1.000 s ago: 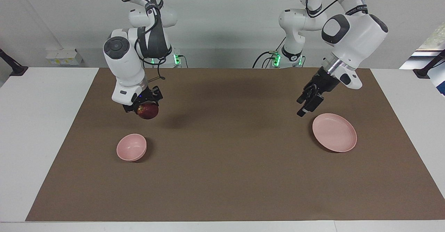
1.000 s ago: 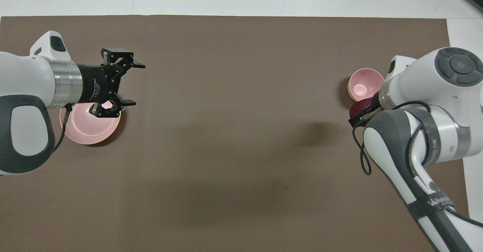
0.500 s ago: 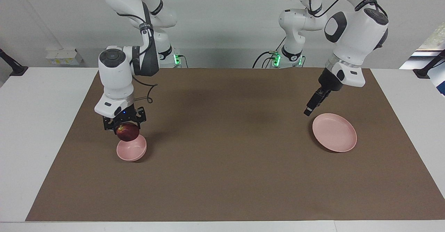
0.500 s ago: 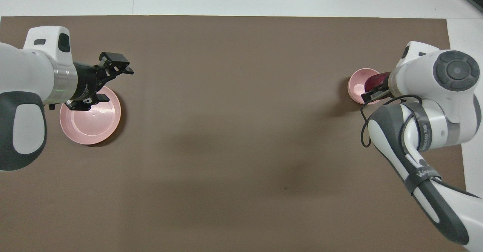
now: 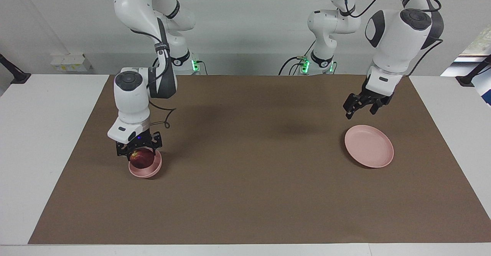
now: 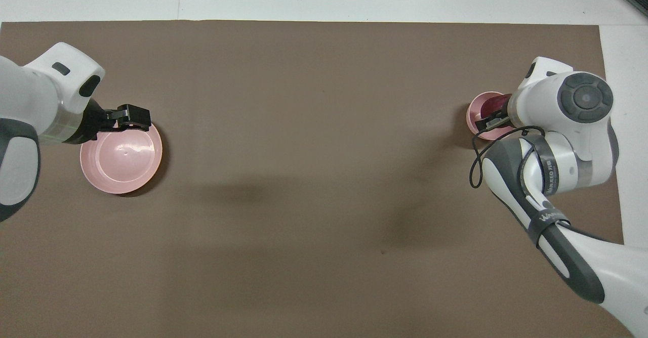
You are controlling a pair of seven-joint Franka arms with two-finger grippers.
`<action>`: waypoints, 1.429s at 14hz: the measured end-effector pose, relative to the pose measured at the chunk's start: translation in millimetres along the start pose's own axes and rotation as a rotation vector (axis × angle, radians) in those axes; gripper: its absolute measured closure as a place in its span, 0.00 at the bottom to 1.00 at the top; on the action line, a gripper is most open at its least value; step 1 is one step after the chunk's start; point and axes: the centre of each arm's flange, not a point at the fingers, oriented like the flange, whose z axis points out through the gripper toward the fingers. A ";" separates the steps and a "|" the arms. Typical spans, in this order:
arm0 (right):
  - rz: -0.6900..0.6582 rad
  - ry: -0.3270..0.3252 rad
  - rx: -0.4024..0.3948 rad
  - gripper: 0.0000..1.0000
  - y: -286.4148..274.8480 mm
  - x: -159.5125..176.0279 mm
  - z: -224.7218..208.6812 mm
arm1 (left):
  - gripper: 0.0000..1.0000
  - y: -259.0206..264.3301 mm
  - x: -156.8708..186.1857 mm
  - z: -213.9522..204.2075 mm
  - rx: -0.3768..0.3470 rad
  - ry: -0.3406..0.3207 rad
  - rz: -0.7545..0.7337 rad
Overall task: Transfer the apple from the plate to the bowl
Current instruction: 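Lower the apple into the pink bowl and open the right gripper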
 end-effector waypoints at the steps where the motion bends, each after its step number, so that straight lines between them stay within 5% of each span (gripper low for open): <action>1: 0.003 -0.001 0.000 0.10 0.3 -0.3 0.8 | 0.00 -10.6 2.0 -7.4 0.005 -0.007 0.047; 4: 0.012 -0.002 0.000 0.00 0.6 -0.4 1.5 | 0.00 -31.5 3.2 -29.0 0.012 -0.044 0.089; 11: 0.022 -0.002 0.001 0.00 -3.4 1.8 -0.8 | 0.00 -41.6 -2.2 -77.6 0.020 -0.090 0.156; 15: 0.077 -0.073 0.012 0.00 -5.9 6.2 -36.3 | 0.00 -52.0 0.2 -74.1 0.021 -0.097 0.138; 20: 0.355 -0.191 0.226 0.00 0.7 7.0 -130.1 | 0.00 -52.4 0.3 -74.6 0.021 -0.096 0.137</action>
